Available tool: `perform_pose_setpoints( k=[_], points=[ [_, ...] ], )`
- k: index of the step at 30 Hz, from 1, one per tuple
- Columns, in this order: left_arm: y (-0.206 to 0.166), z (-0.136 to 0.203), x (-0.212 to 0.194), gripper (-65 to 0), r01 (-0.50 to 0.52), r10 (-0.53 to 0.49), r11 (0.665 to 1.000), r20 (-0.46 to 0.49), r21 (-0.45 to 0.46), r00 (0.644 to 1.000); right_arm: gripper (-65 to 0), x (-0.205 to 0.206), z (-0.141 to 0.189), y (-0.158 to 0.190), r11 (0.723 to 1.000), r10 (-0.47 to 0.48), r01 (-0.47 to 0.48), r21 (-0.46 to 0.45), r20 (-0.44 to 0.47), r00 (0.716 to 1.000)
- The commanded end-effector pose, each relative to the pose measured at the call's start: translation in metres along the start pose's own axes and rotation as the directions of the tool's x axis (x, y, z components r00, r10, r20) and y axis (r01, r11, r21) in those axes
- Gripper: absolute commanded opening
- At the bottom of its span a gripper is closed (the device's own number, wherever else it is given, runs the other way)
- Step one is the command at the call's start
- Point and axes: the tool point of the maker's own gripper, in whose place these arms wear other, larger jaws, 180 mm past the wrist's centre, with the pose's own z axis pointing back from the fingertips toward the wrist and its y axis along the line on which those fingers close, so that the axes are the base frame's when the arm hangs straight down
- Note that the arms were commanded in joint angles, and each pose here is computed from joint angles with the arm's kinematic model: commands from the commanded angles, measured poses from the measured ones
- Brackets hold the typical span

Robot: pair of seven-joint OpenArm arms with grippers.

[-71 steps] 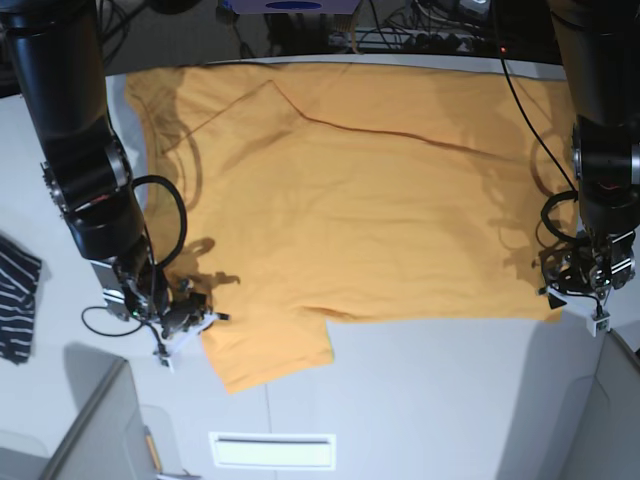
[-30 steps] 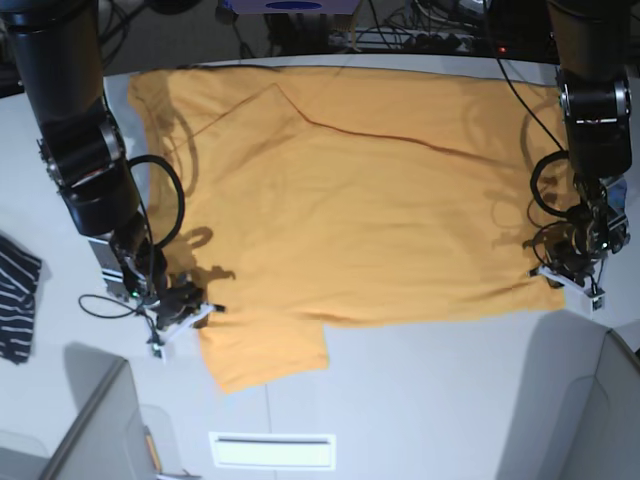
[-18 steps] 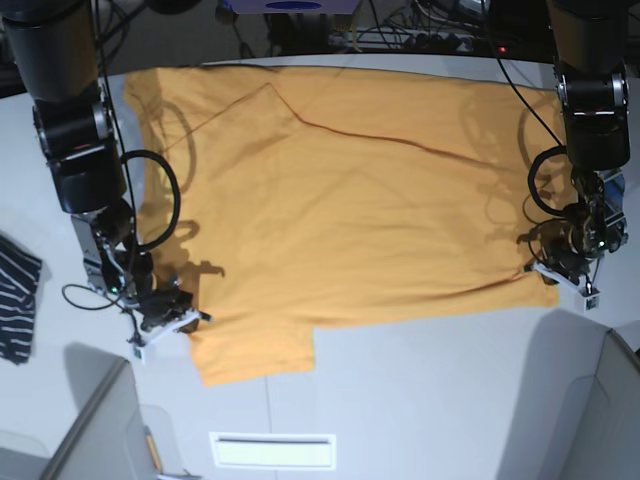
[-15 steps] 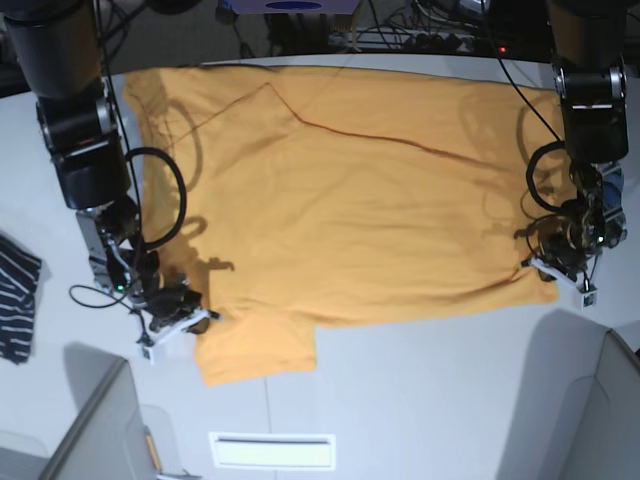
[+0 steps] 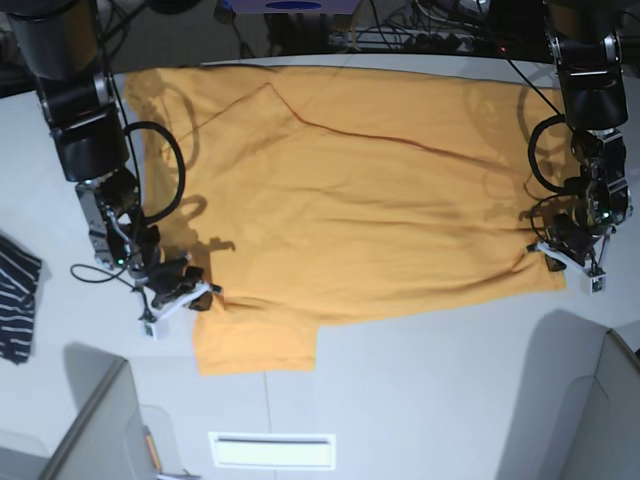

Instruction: Fold the T-shirt properly

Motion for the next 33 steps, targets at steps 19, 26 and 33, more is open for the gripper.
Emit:
perform_pose_setpoints(
  k=[19,26,33],
  points=[
    [0.008,0.026,0.059,-65.0,-0.004,0.003,1.000,0.178,0.005,0.984,-65.0,0.032,0.033,0.011,0.995,-0.065,0.059,0.074,0.077,0.995],
    [0.003,0.034,0.053,-65.0,0.026,-0.026,1.000,0.183,-0.001,0.983,-65.0,0.023,0.036,0.014,0.995,-0.066,0.059,0.084,0.071,0.995],
    [-0.005,0.041,0.059,-65.0,0.054,-0.051,0.998,0.208,-0.011,0.977,-65.0,0.022,0.040,0.026,0.993,-0.054,0.045,0.111,0.084,0.995]
  ],
)
